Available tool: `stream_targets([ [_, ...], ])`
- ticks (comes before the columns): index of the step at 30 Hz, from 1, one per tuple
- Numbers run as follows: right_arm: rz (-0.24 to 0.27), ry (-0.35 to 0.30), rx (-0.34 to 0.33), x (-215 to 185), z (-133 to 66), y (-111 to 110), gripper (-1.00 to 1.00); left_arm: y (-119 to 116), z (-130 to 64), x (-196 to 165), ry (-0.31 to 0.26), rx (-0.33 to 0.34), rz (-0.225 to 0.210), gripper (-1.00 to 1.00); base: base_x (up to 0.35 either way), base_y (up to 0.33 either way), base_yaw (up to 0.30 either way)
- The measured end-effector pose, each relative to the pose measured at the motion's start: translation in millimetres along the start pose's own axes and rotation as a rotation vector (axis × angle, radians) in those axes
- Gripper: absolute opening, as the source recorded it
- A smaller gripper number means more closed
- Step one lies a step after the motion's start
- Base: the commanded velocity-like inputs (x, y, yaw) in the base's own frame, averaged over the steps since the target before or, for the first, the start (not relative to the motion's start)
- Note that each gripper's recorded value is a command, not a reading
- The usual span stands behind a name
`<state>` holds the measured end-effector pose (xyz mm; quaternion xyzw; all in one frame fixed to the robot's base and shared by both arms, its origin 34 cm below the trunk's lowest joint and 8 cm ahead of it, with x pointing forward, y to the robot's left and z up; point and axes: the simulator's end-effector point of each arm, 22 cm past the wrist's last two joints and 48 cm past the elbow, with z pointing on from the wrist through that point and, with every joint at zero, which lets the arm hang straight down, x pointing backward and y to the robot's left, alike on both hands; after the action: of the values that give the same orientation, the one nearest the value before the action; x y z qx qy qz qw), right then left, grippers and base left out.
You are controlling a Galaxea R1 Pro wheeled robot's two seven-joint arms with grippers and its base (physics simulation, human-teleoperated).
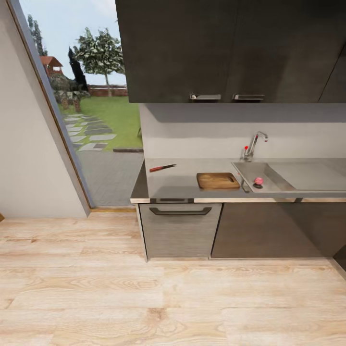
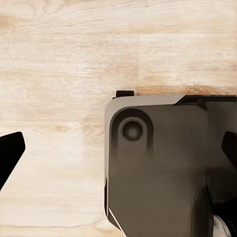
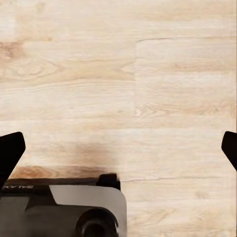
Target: In the kitchen, take the Vidalia onion out of the sink, dice it on the chopping board with the paring knife, put the diced onion into the bowl on the countertop, then place both the paring knife and the chopping board into the sink.
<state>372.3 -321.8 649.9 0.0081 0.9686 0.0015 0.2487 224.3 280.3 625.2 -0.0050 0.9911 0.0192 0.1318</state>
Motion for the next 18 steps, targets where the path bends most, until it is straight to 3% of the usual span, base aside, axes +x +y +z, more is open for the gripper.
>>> stream_targets([
  [5,0.021,0.116,0.019,77,-20.1,10,1.0,0,-0.1,0,0.0,0.0,0.0,1.0,0.0,0.0,0.0],
  [11,0.032,0.184,0.124,108,-30.1,-1,1.0,0,-0.1,1,0.002,0.0,0.0,1.0,0.0,0.0,0.0],
  [18,0.043,0.218,0.151,120,-33.4,3,1.0,0,0.0,1,0.001,-0.001,-0.001,1.0,0.0,0.0,0.0],
])
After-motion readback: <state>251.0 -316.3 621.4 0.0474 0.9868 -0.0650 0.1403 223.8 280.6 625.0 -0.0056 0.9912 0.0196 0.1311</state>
